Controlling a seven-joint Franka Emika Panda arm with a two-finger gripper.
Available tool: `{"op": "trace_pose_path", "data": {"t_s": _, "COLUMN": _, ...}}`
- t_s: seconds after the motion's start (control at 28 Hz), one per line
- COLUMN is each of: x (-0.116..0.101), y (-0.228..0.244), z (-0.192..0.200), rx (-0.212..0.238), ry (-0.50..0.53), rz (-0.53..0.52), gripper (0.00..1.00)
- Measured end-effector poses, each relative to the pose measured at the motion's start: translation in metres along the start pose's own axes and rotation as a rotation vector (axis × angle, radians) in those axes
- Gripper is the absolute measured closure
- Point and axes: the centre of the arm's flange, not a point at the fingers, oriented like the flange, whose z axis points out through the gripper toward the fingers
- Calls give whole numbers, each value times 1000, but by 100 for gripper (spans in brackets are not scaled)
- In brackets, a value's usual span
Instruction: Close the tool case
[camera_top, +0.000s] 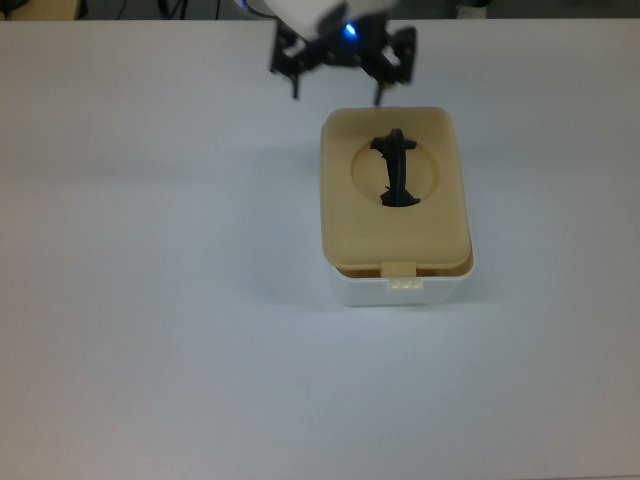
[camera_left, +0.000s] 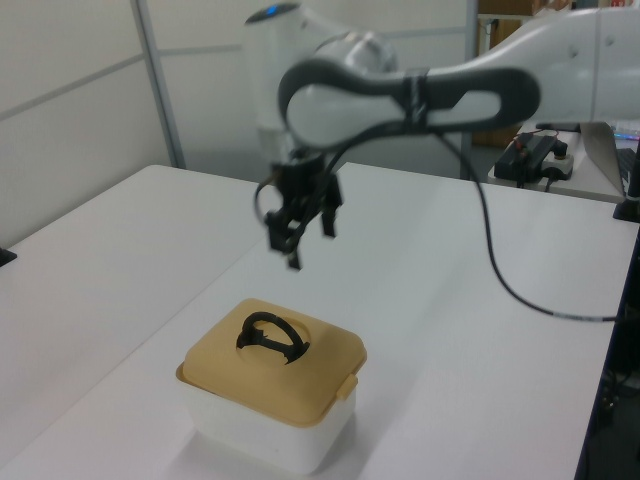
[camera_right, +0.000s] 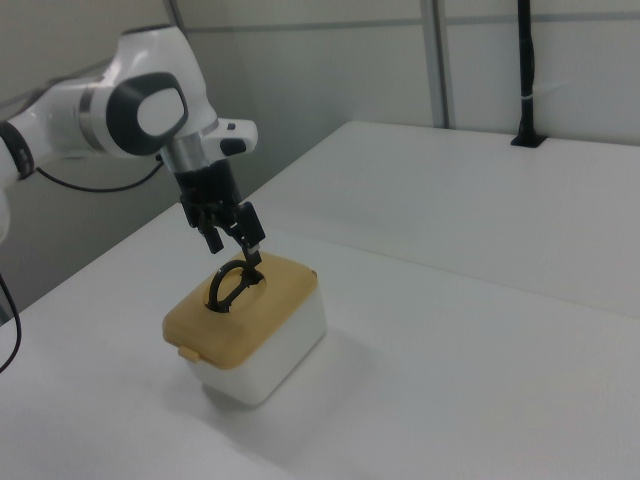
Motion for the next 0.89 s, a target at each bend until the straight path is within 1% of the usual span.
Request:
{"op": "trace_pose_path", "data": {"t_s": 0.11, "x": -17, "y": 40, "z": -24, "rx": -5, "ry": -28, "rz": -10, "gripper": 0}}
{"op": "trace_pose_path", "data": {"t_s": 0.18, "x": -25, "y": 61, "z": -36, "rx": -2, "ry": -28, "rz": -9, "gripper": 0}}
{"op": "trace_pose_path", "data": {"t_s": 0.29, "x": -34, "y": 89, "z": -49, "rx": 6, "ry": -23, "rz": -6, "gripper": 0}}
{"op": "trace_pose_path", "data": {"t_s": 0.36, "x": -35, "y": 99, "z": -52, "rx": 9, "ry": -22, "rz": -9, "gripper": 0}}
{"op": "trace_pose_path", "data": {"t_s": 0.5, "x": -35, "y": 108, "z": -47, "rx": 10, "ry": -32, "rz": -11, "gripper": 0}}
{"op": "trace_pose_path", "data": {"t_s": 0.89, "x": -35, "y": 101, "z": -27, "rx": 8, "ry": -69, "rz": -25, "gripper": 0}}
